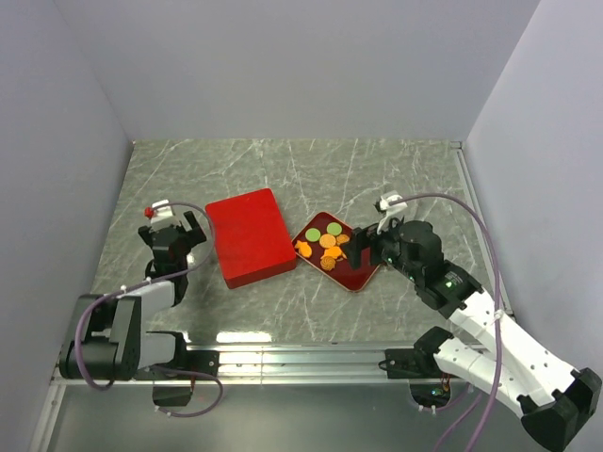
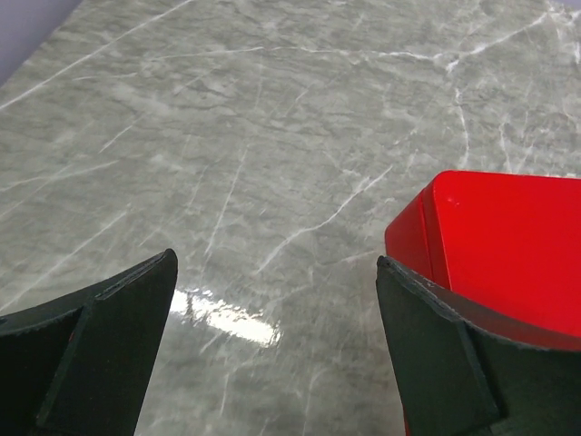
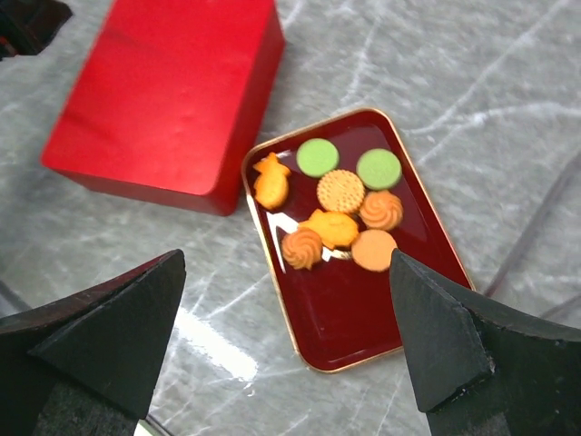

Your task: Pack the cookies

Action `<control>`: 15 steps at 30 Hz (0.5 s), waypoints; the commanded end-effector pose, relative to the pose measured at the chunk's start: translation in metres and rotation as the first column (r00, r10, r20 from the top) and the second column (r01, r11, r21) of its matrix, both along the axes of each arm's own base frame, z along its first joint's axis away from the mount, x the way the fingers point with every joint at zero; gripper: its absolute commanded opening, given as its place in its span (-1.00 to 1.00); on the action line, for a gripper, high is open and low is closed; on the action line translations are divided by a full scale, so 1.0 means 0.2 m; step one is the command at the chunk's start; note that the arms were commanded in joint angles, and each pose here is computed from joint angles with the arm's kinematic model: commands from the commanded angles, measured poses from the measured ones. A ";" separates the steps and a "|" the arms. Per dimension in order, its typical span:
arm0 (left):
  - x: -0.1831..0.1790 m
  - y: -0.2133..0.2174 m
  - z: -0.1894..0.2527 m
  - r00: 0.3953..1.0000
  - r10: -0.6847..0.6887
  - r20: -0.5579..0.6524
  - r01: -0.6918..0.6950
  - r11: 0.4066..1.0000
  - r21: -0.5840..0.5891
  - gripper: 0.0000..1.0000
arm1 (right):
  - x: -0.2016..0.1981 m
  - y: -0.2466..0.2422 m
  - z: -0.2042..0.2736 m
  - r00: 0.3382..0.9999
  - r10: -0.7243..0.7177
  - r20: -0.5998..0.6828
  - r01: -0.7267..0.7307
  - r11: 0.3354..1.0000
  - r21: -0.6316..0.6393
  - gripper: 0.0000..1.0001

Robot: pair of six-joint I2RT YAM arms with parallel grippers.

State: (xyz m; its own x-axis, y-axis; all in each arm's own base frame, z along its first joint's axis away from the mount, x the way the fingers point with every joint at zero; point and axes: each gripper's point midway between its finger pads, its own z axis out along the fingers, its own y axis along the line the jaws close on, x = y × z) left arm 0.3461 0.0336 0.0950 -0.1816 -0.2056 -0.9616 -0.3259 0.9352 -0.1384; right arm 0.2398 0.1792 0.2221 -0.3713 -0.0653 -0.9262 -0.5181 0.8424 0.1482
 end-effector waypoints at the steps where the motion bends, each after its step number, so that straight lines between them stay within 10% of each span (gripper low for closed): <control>1: 0.13 -0.05 0.21 0.983 -0.073 0.169 0.069 0.997 0.028 0.95 | 0.06 -0.07 0.03 0.993 -0.105 0.050 0.102 0.993 0.060 1.00; 15: 0.18 -0.10 0.15 0.964 -0.171 0.202 0.157 0.984 0.082 0.97 | 0.29 -0.44 -0.18 0.912 -0.373 0.168 0.389 0.918 -0.074 1.00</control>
